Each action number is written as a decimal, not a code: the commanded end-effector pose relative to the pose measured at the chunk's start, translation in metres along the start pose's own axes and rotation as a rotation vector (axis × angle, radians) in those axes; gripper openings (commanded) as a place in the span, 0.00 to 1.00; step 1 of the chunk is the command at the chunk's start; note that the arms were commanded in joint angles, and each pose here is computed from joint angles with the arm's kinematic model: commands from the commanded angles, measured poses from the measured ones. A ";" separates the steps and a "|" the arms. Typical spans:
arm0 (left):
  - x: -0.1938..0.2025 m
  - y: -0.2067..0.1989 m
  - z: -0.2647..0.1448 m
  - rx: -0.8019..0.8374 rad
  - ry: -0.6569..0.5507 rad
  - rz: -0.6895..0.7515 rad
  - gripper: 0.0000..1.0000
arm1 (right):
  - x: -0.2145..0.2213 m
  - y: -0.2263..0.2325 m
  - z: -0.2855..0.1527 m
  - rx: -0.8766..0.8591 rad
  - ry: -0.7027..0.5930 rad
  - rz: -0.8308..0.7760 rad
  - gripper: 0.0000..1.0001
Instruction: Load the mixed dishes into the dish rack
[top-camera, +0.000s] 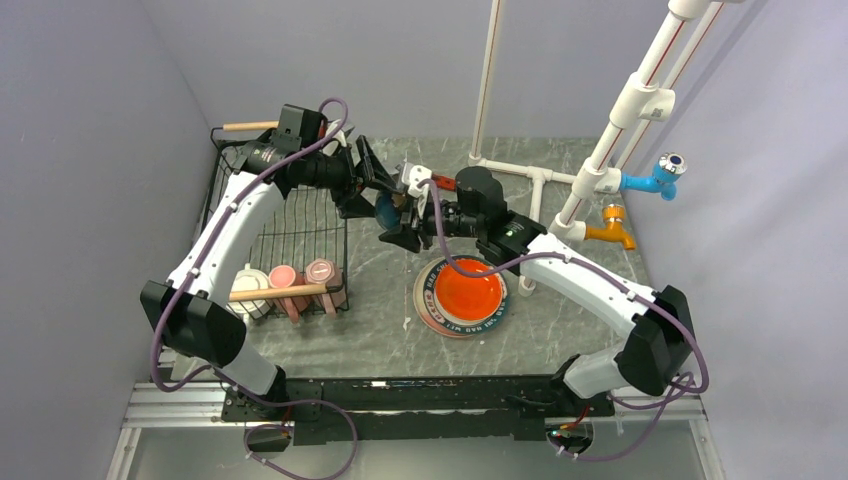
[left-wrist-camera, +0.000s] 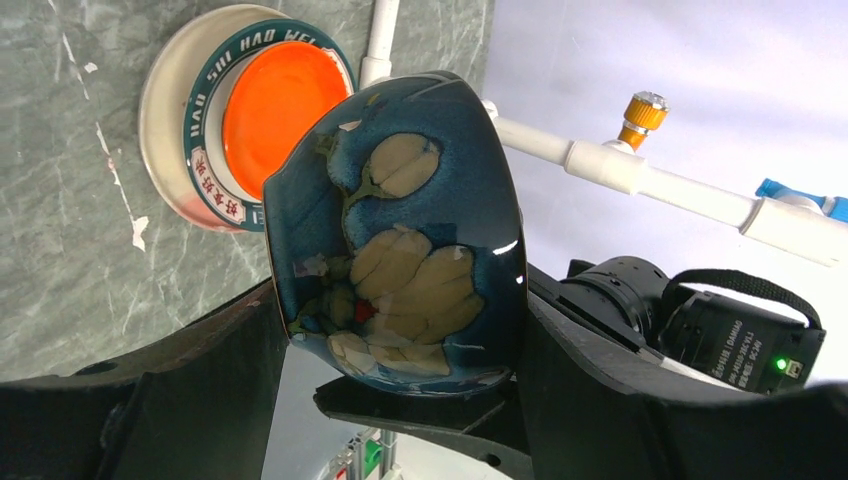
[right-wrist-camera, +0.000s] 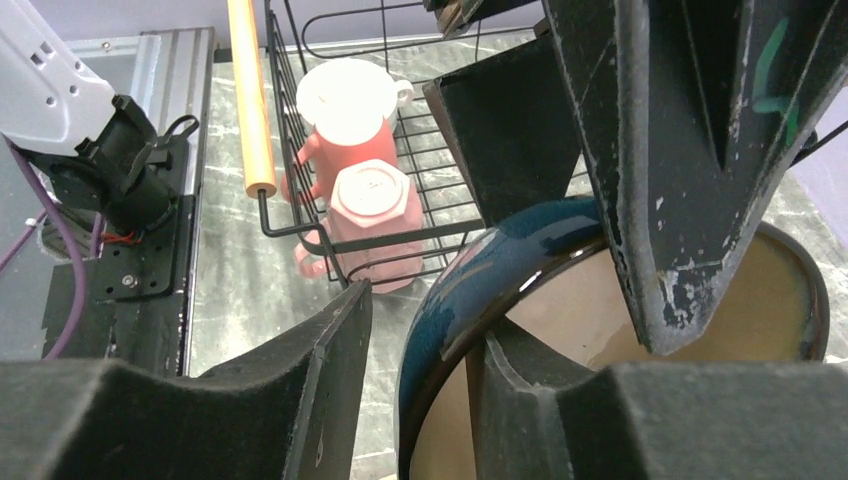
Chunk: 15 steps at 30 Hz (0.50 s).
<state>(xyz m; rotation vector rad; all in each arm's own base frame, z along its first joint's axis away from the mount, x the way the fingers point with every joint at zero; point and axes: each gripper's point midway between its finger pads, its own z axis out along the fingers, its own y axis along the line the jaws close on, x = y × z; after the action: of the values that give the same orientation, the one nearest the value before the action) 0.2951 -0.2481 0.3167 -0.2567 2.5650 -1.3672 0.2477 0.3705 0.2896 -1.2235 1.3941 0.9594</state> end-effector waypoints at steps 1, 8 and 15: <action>0.006 -0.047 -0.030 0.127 -0.052 0.130 0.00 | -0.032 0.002 0.007 -0.001 -0.070 -0.067 0.43; 0.000 -0.040 -0.036 0.097 -0.088 0.132 0.00 | -0.038 0.001 0.003 0.035 -0.072 -0.076 0.99; -0.015 -0.018 -0.060 -0.078 -0.202 0.183 0.00 | -0.058 0.005 -0.011 0.065 -0.122 -0.081 1.00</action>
<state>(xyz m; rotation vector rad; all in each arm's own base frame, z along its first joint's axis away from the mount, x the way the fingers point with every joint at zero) 0.2997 -0.2270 0.3230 -0.2561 2.5543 -1.2087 0.2415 0.3796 0.2942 -1.2233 1.3858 0.9341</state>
